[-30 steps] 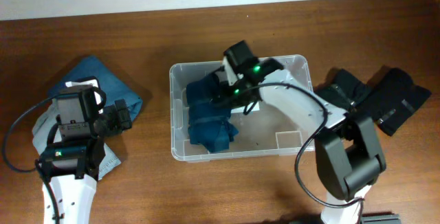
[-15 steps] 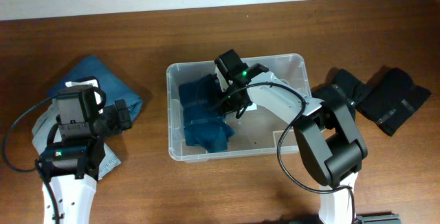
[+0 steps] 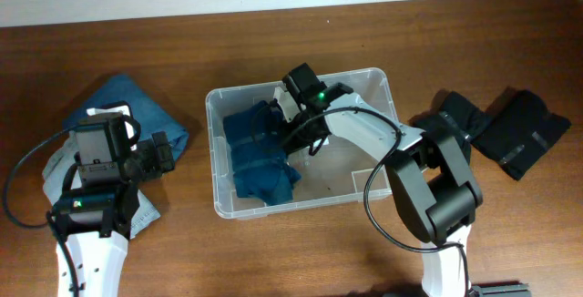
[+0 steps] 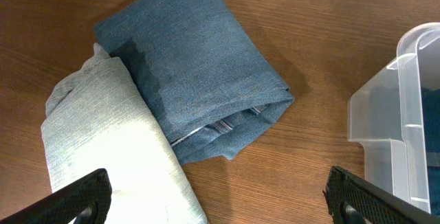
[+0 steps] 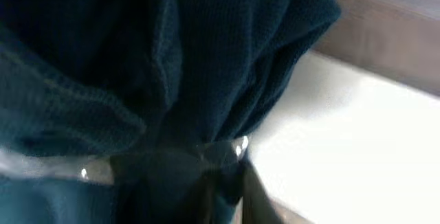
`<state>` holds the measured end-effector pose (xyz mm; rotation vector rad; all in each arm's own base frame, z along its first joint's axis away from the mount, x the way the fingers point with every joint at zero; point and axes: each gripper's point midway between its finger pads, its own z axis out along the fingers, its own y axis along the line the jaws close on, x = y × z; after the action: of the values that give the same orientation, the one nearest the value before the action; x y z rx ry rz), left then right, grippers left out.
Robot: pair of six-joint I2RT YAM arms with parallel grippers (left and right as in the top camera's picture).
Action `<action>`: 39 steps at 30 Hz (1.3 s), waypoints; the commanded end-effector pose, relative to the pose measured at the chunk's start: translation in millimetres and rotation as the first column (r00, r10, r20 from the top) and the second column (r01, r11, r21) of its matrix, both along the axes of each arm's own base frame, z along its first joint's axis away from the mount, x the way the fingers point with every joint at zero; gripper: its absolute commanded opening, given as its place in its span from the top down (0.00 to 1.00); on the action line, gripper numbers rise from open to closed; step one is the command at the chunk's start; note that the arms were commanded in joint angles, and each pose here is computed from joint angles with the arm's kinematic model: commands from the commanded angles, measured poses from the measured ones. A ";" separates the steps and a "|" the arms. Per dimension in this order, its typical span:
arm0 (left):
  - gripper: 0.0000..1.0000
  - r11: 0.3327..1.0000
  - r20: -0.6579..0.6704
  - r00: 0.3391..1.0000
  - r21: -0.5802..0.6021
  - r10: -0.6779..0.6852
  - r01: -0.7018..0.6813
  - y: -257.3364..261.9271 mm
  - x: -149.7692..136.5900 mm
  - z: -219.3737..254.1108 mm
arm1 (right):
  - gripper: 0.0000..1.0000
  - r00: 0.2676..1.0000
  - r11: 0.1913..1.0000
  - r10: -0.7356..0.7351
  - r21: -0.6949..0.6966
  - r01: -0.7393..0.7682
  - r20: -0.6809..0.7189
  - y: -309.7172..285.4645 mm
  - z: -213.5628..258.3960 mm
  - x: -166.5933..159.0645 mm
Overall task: Pack container
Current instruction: 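Lower the teal bundle into the box's left side and release, then move the right gripper back to the black taped bundles on the right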
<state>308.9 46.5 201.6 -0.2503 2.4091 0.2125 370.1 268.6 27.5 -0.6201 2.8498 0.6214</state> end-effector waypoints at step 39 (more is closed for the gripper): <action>0.01 1.000 0.042 0.999 0.005 0.020 -0.021 4.1 6.7 10.9 | 0.02 0.154 0.154 -0.988 0.001 0.988 0.014 -558.0 6.1 -70.3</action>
<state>313.0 46.6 205.2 -0.2508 2.3867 0.2093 295.0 -312.4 48.5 1.3448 2.4106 0.1052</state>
